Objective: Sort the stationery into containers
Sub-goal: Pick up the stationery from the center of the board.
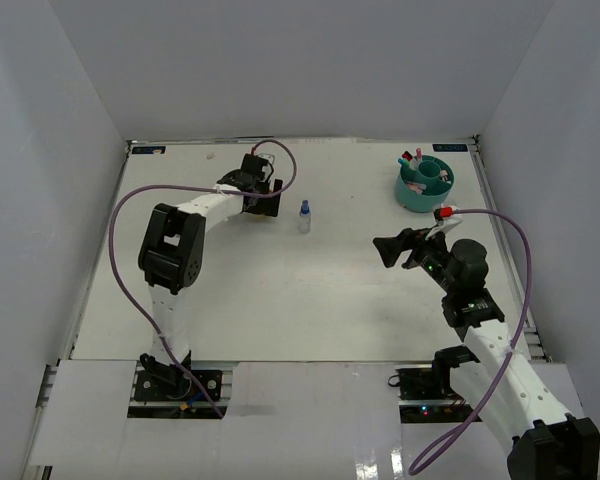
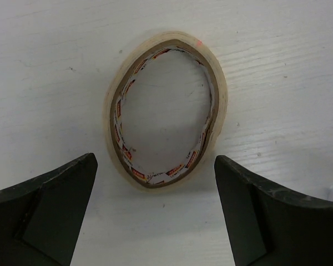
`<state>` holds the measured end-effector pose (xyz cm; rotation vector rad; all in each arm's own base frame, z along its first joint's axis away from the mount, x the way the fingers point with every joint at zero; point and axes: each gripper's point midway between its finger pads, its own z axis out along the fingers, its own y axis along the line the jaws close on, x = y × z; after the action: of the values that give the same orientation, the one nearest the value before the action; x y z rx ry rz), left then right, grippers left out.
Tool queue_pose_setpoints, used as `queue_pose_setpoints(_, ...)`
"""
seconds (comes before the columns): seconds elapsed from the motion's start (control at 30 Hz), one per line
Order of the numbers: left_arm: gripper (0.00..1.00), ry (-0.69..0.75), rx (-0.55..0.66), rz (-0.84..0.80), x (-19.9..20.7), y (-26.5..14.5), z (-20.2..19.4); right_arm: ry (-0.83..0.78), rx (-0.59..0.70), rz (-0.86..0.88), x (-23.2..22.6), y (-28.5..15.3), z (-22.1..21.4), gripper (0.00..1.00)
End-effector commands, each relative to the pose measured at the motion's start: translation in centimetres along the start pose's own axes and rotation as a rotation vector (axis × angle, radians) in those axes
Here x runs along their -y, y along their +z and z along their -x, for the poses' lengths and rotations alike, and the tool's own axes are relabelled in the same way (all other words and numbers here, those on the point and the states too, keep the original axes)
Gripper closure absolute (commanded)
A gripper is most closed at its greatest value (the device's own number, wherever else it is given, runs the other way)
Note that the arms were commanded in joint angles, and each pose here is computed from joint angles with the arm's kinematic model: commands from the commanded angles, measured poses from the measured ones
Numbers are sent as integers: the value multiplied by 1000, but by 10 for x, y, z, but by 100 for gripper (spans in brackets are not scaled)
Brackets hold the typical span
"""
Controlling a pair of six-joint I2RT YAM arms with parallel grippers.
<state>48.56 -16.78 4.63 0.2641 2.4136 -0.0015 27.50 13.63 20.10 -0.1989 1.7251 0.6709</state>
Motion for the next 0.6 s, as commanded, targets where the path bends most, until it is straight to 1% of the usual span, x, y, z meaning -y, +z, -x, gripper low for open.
queue_pose_setpoints(0.0,2,42,36,2,-4,-1,19,-6,61,7,-3,0,13,8)
queue_pose_setpoints(0.2,2,50,24,-6,0,16,16,-5,57,0,-1,1,11,8)
queue_pose_setpoints(0.3,5,55,17,-2,-1,24,13,-3,56,-5,0,1,10,8)
queue_pose_setpoints(0.4,13,52,13,-12,0,29,10,-4,55,-8,1,1,10,8)
queue_pose_setpoints(0.5,24,48,10,-20,1,30,5,-4,53,-12,2,1,9,8)
queue_pose_setpoints(0.53,29,48,-1,-19,1,29,-1,-7,55,-8,1,1,10,8)
queue_pose_setpoints(0.57,31,44,-1,-18,0,28,-3,-6,50,-3,0,2,8,8)
